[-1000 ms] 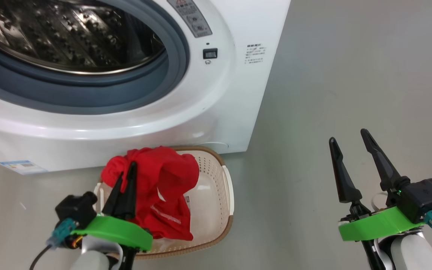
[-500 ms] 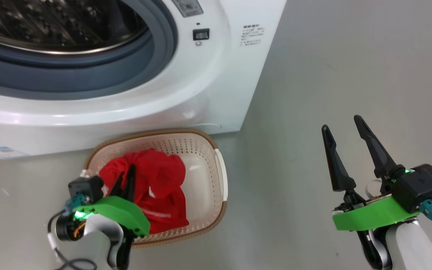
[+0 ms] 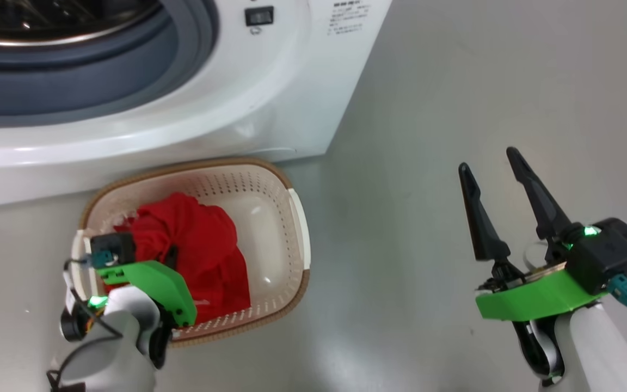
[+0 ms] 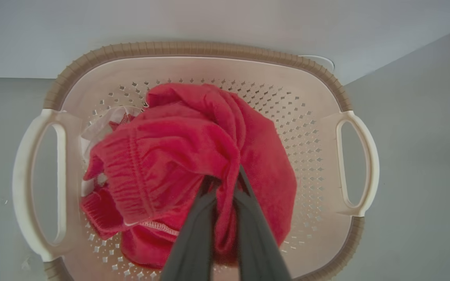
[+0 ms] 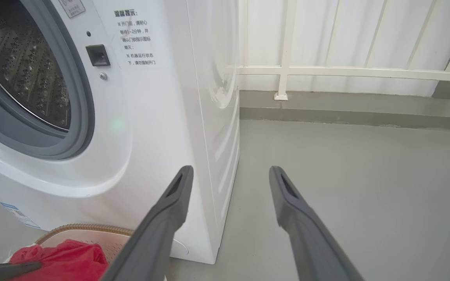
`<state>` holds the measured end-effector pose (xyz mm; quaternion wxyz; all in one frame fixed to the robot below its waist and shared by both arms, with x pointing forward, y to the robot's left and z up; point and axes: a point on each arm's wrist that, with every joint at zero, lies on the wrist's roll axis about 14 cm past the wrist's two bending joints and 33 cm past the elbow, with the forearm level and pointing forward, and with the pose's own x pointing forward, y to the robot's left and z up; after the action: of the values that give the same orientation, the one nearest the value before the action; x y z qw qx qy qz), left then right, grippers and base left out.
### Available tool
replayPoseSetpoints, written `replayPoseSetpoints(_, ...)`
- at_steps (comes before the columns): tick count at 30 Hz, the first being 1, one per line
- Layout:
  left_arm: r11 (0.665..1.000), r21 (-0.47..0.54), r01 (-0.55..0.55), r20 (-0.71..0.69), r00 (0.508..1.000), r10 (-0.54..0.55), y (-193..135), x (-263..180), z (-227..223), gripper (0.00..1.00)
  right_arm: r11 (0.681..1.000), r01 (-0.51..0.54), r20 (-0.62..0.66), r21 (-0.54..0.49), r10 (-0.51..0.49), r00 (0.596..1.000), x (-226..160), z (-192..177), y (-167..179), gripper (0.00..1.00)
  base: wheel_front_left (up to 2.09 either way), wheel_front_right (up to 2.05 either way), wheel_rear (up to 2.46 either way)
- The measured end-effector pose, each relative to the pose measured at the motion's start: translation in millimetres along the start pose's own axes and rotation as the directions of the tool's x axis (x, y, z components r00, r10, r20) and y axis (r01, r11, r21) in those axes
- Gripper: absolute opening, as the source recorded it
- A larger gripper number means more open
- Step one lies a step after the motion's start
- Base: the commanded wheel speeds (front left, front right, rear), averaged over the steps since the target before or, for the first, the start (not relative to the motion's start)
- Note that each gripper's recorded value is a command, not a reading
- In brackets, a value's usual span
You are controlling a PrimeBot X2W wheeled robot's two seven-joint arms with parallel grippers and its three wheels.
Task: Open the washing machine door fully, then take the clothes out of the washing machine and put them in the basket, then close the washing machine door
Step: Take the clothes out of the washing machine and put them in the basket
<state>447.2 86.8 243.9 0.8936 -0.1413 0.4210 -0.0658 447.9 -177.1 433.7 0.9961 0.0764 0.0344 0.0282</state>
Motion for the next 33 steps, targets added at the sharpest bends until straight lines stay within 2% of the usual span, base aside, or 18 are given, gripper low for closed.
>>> replayPoseSetpoints(10, 0.999, 0.027, -0.018, -0.197, 0.980, 0.023, 10, 24, -31, 0.00, 1.000, 0.023, -0.031, 0.007, -0.023, 0.999, 11, -17, -11, 1.00, 0.00, 0.00, 0.00)
replayPoseSetpoints(24, 0.998, 0.045, -0.039, -0.309, 0.950, 0.051, 22, 34, -58, 0.00, 1.000, 0.015, -0.062, 0.006, -0.015, 0.998, 21, -33, -11, 1.00, 0.00, 0.00, 0.00)
replayPoseSetpoints(26, 0.998, 0.044, -0.040, -0.310, 0.949, 0.051, 23, 34, -58, 0.18, 1.000, 0.015, -0.064, 0.006, -0.015, 0.998, 21, -34, -11, 1.00, 0.00, 0.00, 0.00)
replayPoseSetpoints(27, 0.998, 0.041, -0.041, -0.311, 0.949, 0.051, 23, 34, -59, 0.24, 1.000, 0.015, -0.064, 0.006, -0.015, 0.998, 21, -34, -11, 1.00, 0.00, 0.00, 0.00)
replayPoseSetpoints(29, 0.998, 0.037, -0.042, -0.302, 0.952, 0.051, 23, 34, -57, 0.45, 1.000, 0.014, -0.063, 0.007, -0.014, 0.998, 21, -34, -10, 1.00, 0.00, 0.00, 0.00)
replayPoseSetpoints(30, 0.998, 0.038, -0.041, -0.294, 0.955, 0.050, 22, 34, -56, 0.62, 1.000, 0.013, -0.062, 0.007, -0.013, 0.998, 21, -34, -10, 1.00, 0.00, 0.00, 0.00)
replayPoseSetpoints(31, 0.998, 0.040, -0.039, -0.278, 0.959, 0.049, 22, 35, -53, 0.93, 1.000, 0.012, -0.062, 0.008, -0.012, 0.998, 22, -33, -10, 1.00, 0.00, 0.00, 0.00)
replayPoseSetpoints(32, 0.998, 0.042, -0.037, -0.259, 0.965, 0.047, 21, 35, -49, 1.00, 1.000, 0.011, -0.060, 0.009, -0.011, 0.998, 22, -33, -9, 1.00, 0.00, 0.00, 0.00)
replayPoseSetpoints(33, 0.998, 0.042, -0.036, -0.243, 0.969, 0.045, 20, 35, -45, 1.00, 1.000, 0.010, -0.059, 0.009, -0.009, 0.998, 22, -32, -9, 1.00, 0.00, 0.00, 0.00)
